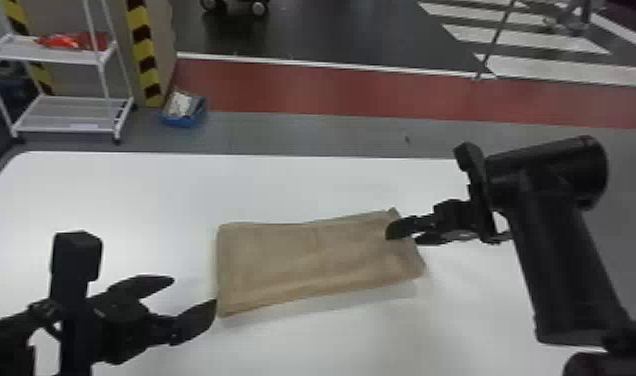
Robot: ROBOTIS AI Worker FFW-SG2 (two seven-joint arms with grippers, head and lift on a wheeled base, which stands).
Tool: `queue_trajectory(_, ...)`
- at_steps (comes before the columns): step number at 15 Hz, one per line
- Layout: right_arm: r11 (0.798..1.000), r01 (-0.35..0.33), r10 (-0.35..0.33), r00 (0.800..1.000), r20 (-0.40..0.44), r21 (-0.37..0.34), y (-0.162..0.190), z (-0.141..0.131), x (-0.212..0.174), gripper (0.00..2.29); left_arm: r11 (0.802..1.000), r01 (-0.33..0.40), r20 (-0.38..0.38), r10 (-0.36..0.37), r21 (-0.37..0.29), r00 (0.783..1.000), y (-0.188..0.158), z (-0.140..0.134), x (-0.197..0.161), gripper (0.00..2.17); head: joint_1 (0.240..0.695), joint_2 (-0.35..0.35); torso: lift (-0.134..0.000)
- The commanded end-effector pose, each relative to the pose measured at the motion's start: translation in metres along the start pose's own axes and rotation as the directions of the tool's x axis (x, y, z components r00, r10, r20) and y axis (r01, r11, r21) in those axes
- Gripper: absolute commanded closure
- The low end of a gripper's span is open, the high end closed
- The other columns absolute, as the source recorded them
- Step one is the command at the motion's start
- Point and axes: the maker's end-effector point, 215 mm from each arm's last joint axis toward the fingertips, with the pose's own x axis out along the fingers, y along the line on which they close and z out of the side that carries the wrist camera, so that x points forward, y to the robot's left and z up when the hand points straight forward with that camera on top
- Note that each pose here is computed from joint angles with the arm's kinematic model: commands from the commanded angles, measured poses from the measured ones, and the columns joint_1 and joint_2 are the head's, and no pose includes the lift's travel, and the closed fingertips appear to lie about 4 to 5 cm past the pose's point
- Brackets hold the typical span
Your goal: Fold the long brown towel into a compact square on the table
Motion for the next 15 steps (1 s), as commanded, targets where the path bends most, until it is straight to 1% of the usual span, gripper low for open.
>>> queue_trajectory(1,0.999,0.032,-0.032,0.999,-0.012,-0.005,-0.007,-0.002,-0.002,0.31,1.000,-0.004,-0.007,0.005,0.002,1.000,0.002,-0.002,0.001,0.03,0.695,-0.176,-0.123)
queue_trajectory(3,0.998,0.062,-0.062,0.998,-0.034,-0.016,-0.014,-0.008,0.000,0.31,1.000,-0.006,-0.007,0.006,0.004,1.000,0.002,-0.001,0.001,0.03,0.695,-0.183,-0.123)
queue_trajectory(4,0.998,0.062,-0.063,0.997,-0.043,-0.022,-0.013,-0.009,0.003,0.33,1.000,-0.006,-0.007,0.006,0.004,1.000,0.002,-0.001,0.001,0.03,0.695,-0.185,-0.123)
queue_trajectory(7,0.998,0.058,-0.059,0.997,-0.043,-0.032,-0.011,-0.008,0.005,0.71,1.000,-0.005,-0.009,0.005,0.004,1.000,0.002,-0.003,0.001,0.03,0.695,-0.189,-0.123)
queue_trajectory(8,0.999,0.040,-0.041,0.998,-0.042,-0.025,-0.009,-0.009,0.006,0.91,1.000,-0.005,-0.009,0.005,0.004,1.000,0.002,-0.003,0.001,0.04,0.695,-0.188,-0.123)
queue_trajectory(9,1.000,0.014,-0.015,0.999,-0.032,-0.014,-0.006,-0.007,0.004,1.17,1.000,-0.005,-0.009,0.005,0.004,1.000,0.002,-0.003,0.001,0.04,0.695,-0.187,-0.123)
queue_trajectory(10,1.000,0.003,-0.003,1.000,-0.021,0.000,-0.006,-0.005,0.002,1.34,1.000,-0.006,-0.011,0.006,0.003,1.000,0.003,-0.003,0.001,0.04,0.695,-0.184,-0.123)
queue_trajectory(11,1.000,0.003,-0.003,1.000,-0.016,0.003,-0.008,-0.005,0.001,1.39,1.000,-0.006,-0.012,0.006,0.002,1.000,0.003,-0.004,0.001,0.04,0.695,-0.181,-0.123)
queue_trajectory(13,1.000,0.000,0.000,1.000,-0.013,0.011,-0.012,-0.009,0.002,1.43,1.000,-0.006,-0.015,0.006,0.000,1.000,0.003,-0.006,0.002,0.04,0.695,-0.181,-0.123)
queue_trajectory(14,0.999,-0.016,0.016,1.000,0.001,0.035,-0.015,-0.012,0.002,1.52,1.000,-0.004,-0.015,0.004,0.000,1.000,0.002,-0.006,0.002,0.04,0.695,-0.184,-0.123)
queue_trajectory(15,0.997,-0.061,0.060,0.998,0.024,0.048,-0.006,-0.009,0.001,1.51,1.000,-0.004,-0.015,0.004,0.000,1.000,0.002,-0.006,0.002,0.04,0.695,-0.186,-0.123)
